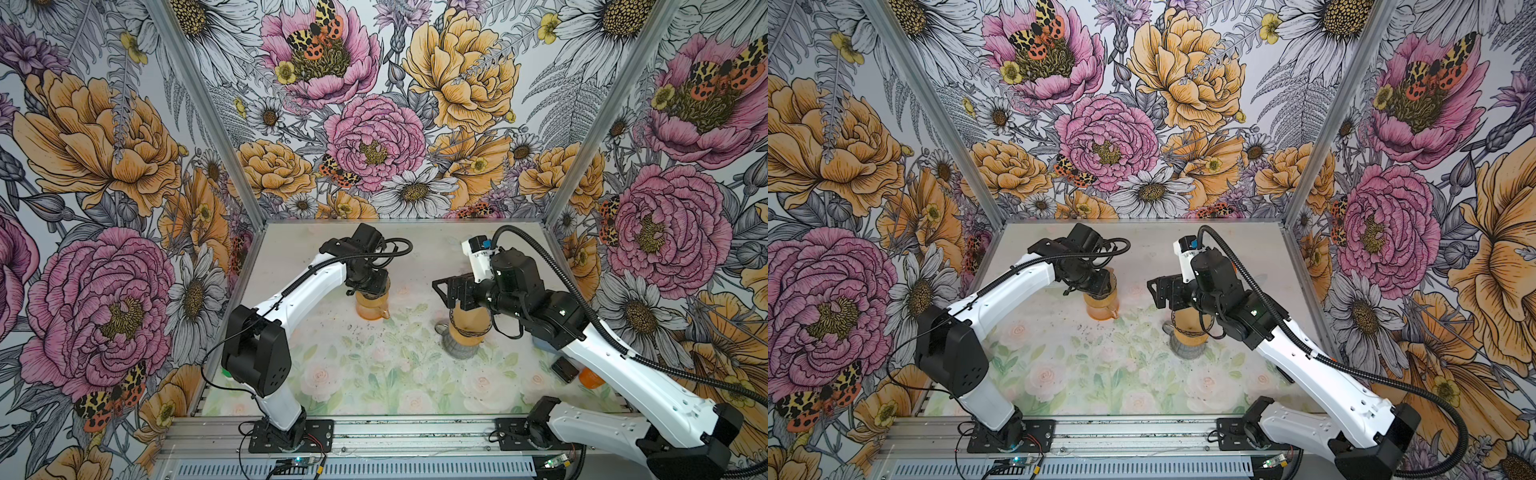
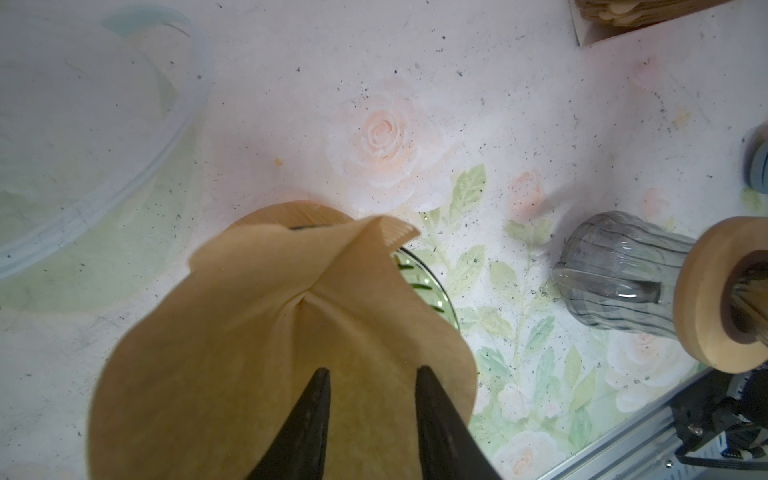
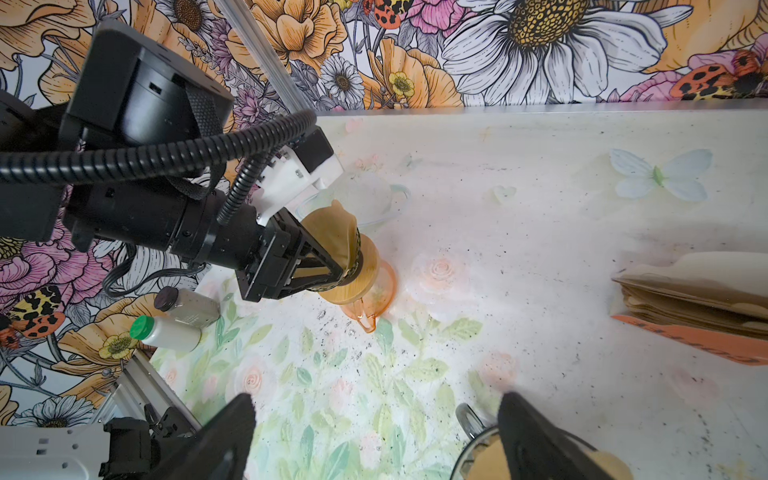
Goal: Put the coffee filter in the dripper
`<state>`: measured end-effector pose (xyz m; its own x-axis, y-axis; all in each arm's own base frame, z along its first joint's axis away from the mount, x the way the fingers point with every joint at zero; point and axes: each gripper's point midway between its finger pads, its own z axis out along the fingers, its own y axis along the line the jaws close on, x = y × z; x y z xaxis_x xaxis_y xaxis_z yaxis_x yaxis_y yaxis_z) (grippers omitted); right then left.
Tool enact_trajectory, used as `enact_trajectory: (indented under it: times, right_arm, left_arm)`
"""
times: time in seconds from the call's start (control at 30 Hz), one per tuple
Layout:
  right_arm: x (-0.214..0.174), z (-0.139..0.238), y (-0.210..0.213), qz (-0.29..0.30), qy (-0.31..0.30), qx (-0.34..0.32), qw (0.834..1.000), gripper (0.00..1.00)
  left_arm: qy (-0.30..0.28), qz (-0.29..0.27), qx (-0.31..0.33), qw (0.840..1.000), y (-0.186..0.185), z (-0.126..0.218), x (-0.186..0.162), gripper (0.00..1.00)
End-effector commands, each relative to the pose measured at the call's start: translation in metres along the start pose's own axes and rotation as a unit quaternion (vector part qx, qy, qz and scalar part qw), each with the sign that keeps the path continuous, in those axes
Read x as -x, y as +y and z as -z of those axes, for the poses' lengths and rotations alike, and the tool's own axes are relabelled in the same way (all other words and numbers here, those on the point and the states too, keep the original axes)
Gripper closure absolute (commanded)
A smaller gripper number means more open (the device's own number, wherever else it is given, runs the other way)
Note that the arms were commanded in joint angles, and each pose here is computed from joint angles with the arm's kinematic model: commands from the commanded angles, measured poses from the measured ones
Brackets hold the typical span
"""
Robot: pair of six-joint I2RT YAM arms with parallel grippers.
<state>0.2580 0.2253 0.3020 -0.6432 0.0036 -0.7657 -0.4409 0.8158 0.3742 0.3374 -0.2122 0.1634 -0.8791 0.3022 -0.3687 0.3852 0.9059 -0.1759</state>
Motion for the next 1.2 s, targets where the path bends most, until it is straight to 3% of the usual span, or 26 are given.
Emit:
enact_trajectory:
  times: [0.0, 0.23, 0.63, 0.87, 1.17]
  right_arm:
    - [0.006, -0.001, 0.005, 0.004, -0.011, 0.008, 1.0, 0.07]
    - [0.009, 0.0, 0.006, 0.004, -0.014, 0.009, 1.0, 0.08]
    - [0.011, 0.006, 0.005, 0.005, -0.022, 0.009, 1.0, 0.08]
    - [0.011, 0.007, 0.004, 0.006, -0.024, 0.006, 1.0, 0.08]
    - [0.011, 0.01, 0.003, 0.007, -0.029, 0.004, 1.0, 0.08]
  left_arm:
    - [-0.011, 0.004, 0.006, 1.0, -0.001, 0.007, 0.004, 0.62]
    - [-0.038, 0.01, 0.007, 0.999, -0.001, 0.03, 0.009, 0.56]
    - [-0.086, 0.035, 0.002, 0.996, 0.014, 0.07, 0.014, 0.56]
    - [-0.097, 0.026, -0.003, 0.995, 0.017, 0.084, 0.013, 0.69]
    - [-0.09, 0.026, -0.027, 0.995, 0.023, 0.086, 0.016, 0.78]
